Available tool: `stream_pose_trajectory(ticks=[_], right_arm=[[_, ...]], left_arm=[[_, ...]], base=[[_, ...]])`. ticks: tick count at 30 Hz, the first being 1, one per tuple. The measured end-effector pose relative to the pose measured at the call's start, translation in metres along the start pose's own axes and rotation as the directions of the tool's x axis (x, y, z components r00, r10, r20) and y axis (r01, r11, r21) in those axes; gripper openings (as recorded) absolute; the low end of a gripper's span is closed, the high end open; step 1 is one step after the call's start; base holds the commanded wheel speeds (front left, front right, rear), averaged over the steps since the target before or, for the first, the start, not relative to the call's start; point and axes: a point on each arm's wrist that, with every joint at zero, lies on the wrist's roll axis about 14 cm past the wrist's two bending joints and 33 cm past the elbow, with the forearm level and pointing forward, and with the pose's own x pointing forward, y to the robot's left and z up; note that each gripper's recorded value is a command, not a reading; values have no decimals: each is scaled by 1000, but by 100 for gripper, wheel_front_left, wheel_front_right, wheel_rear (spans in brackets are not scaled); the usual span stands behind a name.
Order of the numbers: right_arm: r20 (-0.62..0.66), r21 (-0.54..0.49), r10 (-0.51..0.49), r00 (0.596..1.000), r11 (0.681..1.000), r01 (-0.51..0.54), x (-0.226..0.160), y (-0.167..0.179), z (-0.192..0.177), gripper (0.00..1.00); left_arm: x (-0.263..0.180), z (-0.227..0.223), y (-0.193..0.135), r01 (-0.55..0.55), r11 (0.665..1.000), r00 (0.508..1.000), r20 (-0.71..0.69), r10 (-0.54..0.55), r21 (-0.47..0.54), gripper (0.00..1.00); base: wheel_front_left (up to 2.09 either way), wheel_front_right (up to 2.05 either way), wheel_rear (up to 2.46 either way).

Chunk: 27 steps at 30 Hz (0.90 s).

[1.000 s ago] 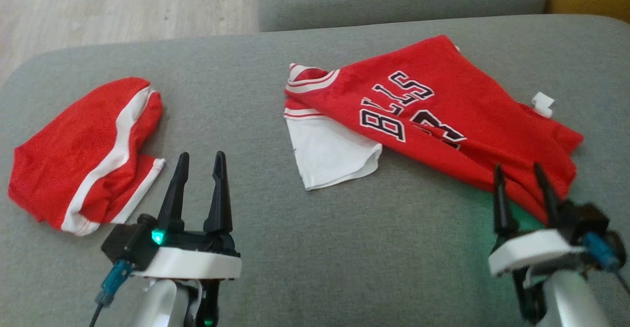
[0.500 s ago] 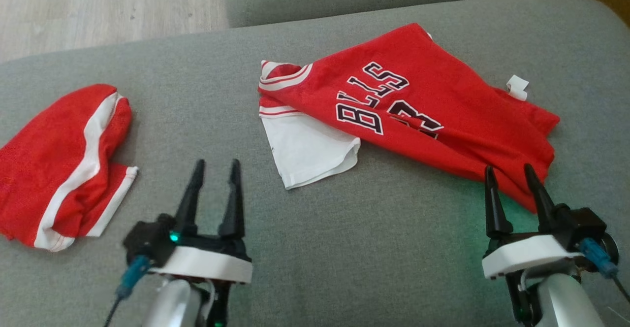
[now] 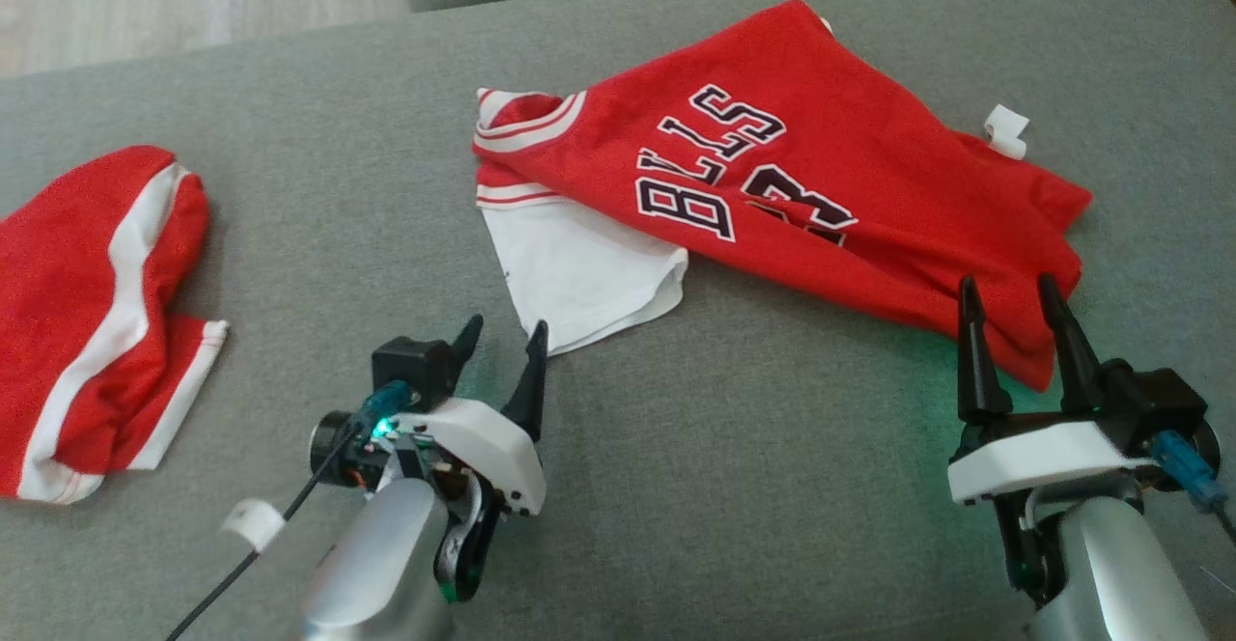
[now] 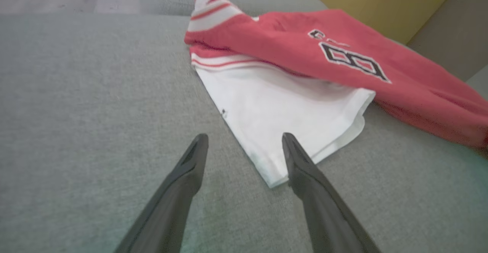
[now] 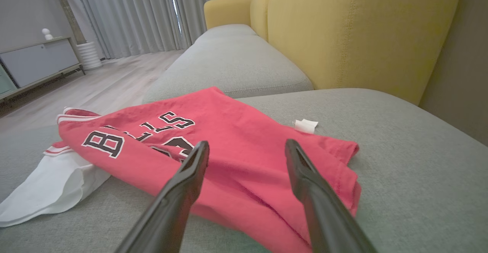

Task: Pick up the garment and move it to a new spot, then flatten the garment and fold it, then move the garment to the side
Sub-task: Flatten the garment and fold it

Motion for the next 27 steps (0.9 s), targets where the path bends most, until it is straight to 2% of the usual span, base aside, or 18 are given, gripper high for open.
stream_pose_trajectory(ticks=[5,14,15,16,21,27], right_arm=[[-8,2,-23,1000,1000,23,-1,-8,-2,100],[-17,8,-48,999,999,48,-4,-16,-6,100],[-17,8,-49,999,999,49,-4,-16,-6,100],[-17,8,-50,999,999,51,-4,-17,-5,100],[-11,8,-54,998,999,54,-3,-18,-3,100],[4,11,-50,999,999,50,-1,-17,2,100]], left_arm=[[6,-27,-9,26,1000,993,-116,-27,-7,100],[17,-26,-21,62,998,988,-137,-64,-24,100],[18,-27,-21,64,998,988,-140,-66,-24,47],[19,-27,-22,66,997,988,-141,-69,-28,0],[20,-22,-26,81,996,991,-108,-85,-48,0],[16,2,-15,48,996,999,24,-46,-70,0]], base=[[0,0,0],[0,0,0],[0,0,0],[0,0,0],[0,0,0],[0,0,0]])
